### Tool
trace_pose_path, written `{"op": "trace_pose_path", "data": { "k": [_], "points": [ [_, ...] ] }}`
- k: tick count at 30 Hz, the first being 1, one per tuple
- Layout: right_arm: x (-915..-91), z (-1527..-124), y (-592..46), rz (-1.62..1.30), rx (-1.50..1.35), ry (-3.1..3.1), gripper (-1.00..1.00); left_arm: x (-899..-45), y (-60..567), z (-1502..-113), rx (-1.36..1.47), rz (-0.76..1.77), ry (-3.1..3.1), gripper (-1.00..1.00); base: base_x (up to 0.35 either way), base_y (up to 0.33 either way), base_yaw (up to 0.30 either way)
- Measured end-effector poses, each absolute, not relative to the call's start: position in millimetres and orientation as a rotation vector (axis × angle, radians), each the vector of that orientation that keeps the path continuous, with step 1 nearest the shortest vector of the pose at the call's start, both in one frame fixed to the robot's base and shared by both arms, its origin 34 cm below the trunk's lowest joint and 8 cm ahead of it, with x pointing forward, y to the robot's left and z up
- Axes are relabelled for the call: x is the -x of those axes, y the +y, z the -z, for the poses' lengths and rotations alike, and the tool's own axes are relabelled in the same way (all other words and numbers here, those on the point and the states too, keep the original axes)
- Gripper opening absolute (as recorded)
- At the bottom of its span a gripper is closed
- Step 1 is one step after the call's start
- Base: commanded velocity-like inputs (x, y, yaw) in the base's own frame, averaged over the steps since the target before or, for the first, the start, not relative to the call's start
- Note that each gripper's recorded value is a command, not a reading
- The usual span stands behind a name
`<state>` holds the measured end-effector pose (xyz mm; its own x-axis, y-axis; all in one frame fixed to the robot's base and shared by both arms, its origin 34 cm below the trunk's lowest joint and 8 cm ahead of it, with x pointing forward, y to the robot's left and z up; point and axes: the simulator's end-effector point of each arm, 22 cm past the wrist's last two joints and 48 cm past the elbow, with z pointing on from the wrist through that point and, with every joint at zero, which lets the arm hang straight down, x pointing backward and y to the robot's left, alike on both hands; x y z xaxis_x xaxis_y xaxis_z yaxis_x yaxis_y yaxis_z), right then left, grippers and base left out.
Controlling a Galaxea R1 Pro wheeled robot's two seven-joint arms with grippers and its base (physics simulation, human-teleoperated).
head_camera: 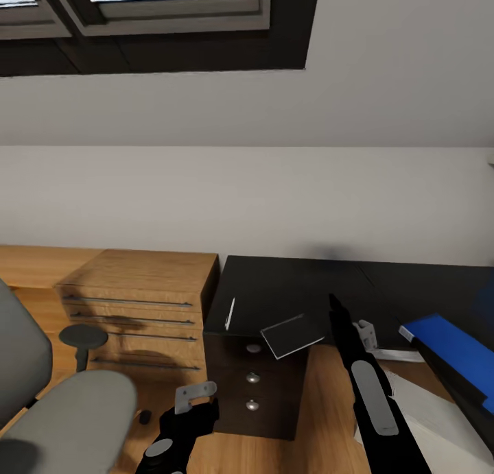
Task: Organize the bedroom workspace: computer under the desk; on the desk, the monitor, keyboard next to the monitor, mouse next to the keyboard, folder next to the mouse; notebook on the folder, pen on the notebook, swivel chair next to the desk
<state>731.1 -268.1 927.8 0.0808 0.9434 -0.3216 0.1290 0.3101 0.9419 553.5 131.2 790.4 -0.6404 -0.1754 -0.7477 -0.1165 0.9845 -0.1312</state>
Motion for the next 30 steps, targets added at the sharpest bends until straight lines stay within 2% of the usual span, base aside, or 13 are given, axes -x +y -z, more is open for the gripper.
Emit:
{"op": "trace_pose_path", "data": {
  "k": [10,25,30],
  "points": [
    [-731.0,-927.8,-270.7,-0.837,-1.094,1.349,1.0,-552.7,130.8,-786.4,0.205,0.09,2.281,1.0,-0.329,0.0,0.207],
    [-731.3,-931.4,-272.0,-0.839,-1.083,1.344,1.0,-550.3,133.5,-776.9,0.203,0.074,2.3,1.0,-0.333,0.0,0.02],
    [-731.0,-930.8,-272.3,-0.838,-1.084,1.345,1.0,-550.1,133.9,-776.6,0.203,0.072,2.301,1.0,-0.192,0.0,0.0]
  ]
}}
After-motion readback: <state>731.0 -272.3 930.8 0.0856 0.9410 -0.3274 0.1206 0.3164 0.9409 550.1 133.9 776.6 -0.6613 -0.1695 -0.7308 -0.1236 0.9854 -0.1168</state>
